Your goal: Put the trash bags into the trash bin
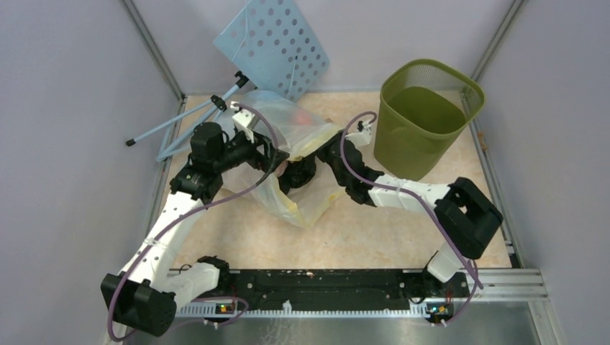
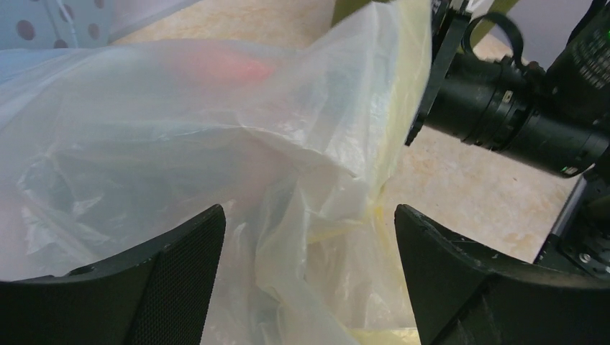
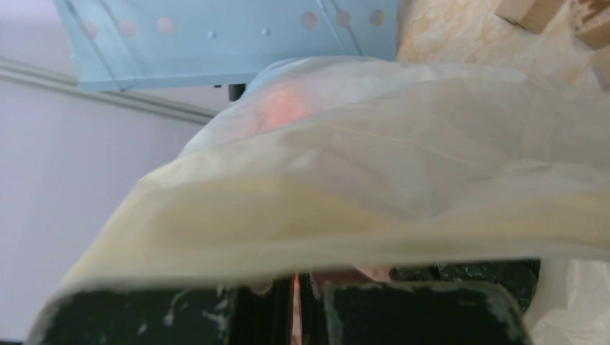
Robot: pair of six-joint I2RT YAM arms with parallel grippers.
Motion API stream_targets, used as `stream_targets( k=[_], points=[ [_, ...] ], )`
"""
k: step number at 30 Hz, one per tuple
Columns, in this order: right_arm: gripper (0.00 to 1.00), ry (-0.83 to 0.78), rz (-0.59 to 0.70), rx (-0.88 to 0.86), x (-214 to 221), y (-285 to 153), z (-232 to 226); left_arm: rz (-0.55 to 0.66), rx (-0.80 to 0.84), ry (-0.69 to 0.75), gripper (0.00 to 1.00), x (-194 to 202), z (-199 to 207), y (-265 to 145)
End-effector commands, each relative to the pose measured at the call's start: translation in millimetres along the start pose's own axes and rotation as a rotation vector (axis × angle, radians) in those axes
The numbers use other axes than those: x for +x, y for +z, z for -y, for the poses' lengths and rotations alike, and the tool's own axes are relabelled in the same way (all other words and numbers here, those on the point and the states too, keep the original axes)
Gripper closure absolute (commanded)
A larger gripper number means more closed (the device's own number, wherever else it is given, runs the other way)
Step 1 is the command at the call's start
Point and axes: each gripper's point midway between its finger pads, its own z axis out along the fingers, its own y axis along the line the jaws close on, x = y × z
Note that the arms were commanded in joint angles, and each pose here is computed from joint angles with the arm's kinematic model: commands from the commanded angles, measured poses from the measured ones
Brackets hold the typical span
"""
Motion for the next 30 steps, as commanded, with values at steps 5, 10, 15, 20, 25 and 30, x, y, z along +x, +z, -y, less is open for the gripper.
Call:
stream_targets(
  k=[5,10,15,20,25,30],
  points=[
    [1.00,-0.216,-0.104,-0.172,-24,-56,-39,0.037,0.056,0.052,0.11,-18,15,9],
    [1.00,-0.322,-0.159,-0.261,-29,-82,-56,-0.016,-0.021,0.019,0.16,-8,-3,17],
    [1.00,-0.442,-0.207,-0.406,-35,-115,-75,-0.029,-0.171,-0.052,0.17,-2,-30,22],
    [1.00,-0.580,-0.193,-0.389,-54,-138,-63,-0.094,-0.394,-0.178,0.18,13,-70,26],
    [1.00,-0.681,-0.085,-0.320,-98,-163,-51,-0.108,-0.462,-0.237,0.17,21,-89,36],
    [1.00,-0.737,0.045,-0.273,-146,-191,-52,-0.118,-0.465,-0.301,0.15,27,-95,47]
  ],
)
